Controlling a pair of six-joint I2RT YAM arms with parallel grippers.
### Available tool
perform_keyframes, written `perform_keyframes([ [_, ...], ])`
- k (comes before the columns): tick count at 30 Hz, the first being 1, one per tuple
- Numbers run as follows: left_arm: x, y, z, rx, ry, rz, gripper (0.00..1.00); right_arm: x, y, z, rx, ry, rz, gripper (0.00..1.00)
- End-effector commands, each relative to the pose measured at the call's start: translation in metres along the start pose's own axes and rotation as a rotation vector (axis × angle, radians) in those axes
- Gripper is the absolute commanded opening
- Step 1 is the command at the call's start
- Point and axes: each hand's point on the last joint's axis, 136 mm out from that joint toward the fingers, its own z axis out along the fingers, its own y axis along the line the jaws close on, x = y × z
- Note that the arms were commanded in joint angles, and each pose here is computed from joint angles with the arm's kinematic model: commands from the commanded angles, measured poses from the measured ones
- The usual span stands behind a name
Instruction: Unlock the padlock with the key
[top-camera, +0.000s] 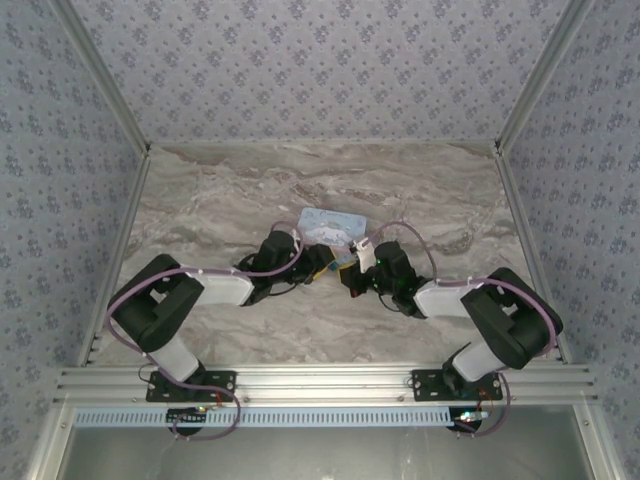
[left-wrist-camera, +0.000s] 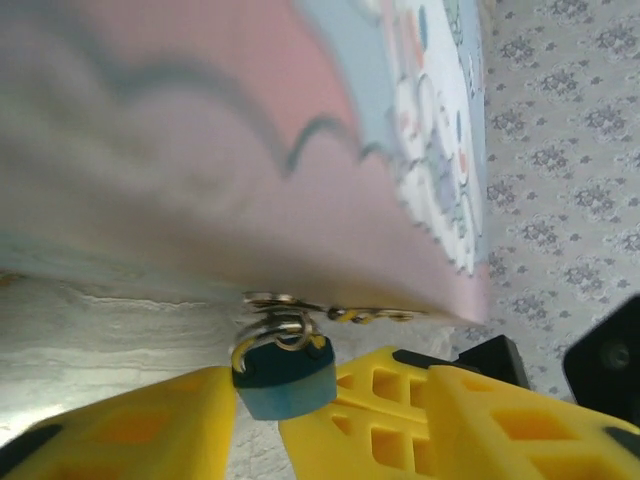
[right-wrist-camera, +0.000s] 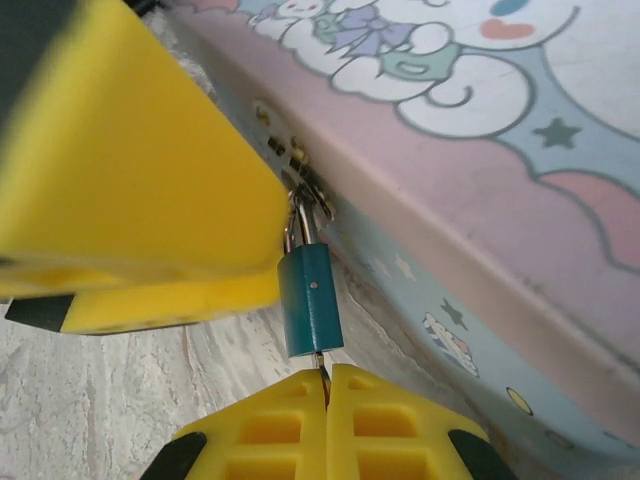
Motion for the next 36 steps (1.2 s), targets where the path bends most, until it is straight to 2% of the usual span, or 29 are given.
perform_keyframes([
  [1,-0.01,-0.029,-0.012,0.09,-0.051,0.04,0.6,0.003,-0.003,0.0,0.02,-0.002,0.048,0.0],
  [8,-0.021,-0.049,-0.052,0.063,-0.146,0.144,0.73,0.004,-0.002,0.0,0.016,0.011,0.127,0.0],
  [15,-0.045,-0.062,-0.114,-0.005,-0.363,0.295,0.84,0.005,0.002,0.0,0.009,0.019,0.26,0.0],
  [20,-0.053,-0.075,-0.146,0.085,-0.504,0.414,0.84,0.004,0.01,-0.001,-0.006,0.012,0.339,0.0],
  [25,-0.062,-0.068,-0.175,0.045,-0.637,0.51,0.84,0.001,0.018,0.001,0.001,0.011,0.33,0.0],
  [28,-0.061,-0.052,-0.179,-0.006,-0.63,0.502,0.84,0.001,0.019,0.002,0.006,0.013,0.349,0.0],
  [32,-0.049,-0.018,-0.171,-0.131,-0.5,0.425,0.84,-0.002,0.022,0.003,0.003,0.003,0.388,0.0],
  [36,-0.03,0.011,-0.155,-0.114,-0.385,0.287,0.82,-0.004,0.025,0.003,-0.003,-0.003,0.464,0.0],
])
